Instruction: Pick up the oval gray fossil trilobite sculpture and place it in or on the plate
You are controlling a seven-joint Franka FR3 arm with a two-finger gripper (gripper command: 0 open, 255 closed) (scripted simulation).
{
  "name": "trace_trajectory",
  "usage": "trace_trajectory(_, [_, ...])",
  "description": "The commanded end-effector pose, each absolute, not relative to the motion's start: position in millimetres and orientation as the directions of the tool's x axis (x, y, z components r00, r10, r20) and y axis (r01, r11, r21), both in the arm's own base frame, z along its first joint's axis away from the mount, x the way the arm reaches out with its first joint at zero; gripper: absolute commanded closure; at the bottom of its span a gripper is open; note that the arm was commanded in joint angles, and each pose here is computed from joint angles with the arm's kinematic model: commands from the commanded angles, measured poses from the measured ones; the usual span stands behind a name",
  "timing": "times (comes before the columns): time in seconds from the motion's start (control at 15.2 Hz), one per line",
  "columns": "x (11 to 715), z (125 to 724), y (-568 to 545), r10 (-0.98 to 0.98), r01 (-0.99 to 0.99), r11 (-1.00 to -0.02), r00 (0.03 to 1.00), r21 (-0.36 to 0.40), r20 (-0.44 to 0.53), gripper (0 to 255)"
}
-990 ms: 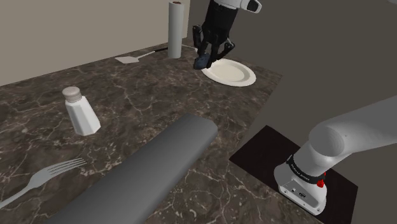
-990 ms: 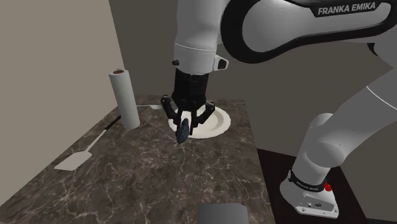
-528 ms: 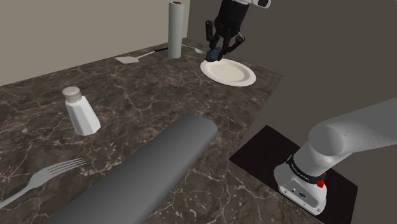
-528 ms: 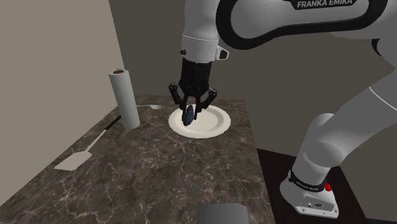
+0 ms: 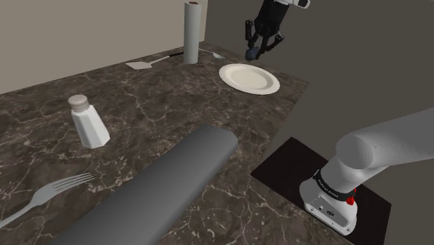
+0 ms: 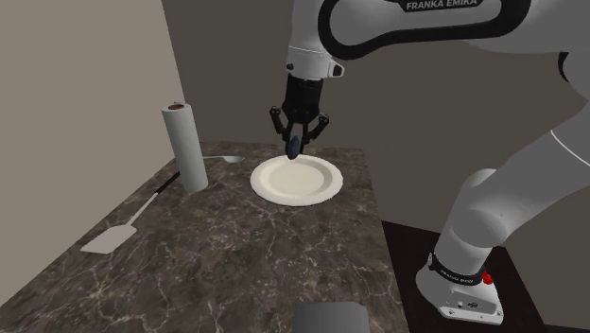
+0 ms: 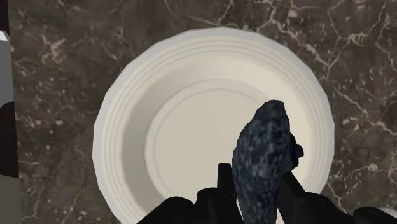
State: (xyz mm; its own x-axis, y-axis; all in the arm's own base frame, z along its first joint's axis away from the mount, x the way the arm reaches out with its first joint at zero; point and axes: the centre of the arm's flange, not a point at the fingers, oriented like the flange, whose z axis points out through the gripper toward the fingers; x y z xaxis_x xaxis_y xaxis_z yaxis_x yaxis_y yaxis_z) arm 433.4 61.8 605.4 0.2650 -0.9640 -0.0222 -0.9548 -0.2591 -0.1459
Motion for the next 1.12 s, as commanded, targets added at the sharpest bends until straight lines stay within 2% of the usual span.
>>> trace_trajectory(0.0, [437,601,46,-0.963,-0.954,-0.261,0.267,-0.146,-0.022,255])
trace_trajectory(0.79, [437,538,46,-0.963,-0.954,-0.261,0.267,-0.146,-0.022,255])
trace_trajectory(1.06, [437,535,46,-0.963,-0.954,-0.261,0.267,-0.146,-0.022,255])
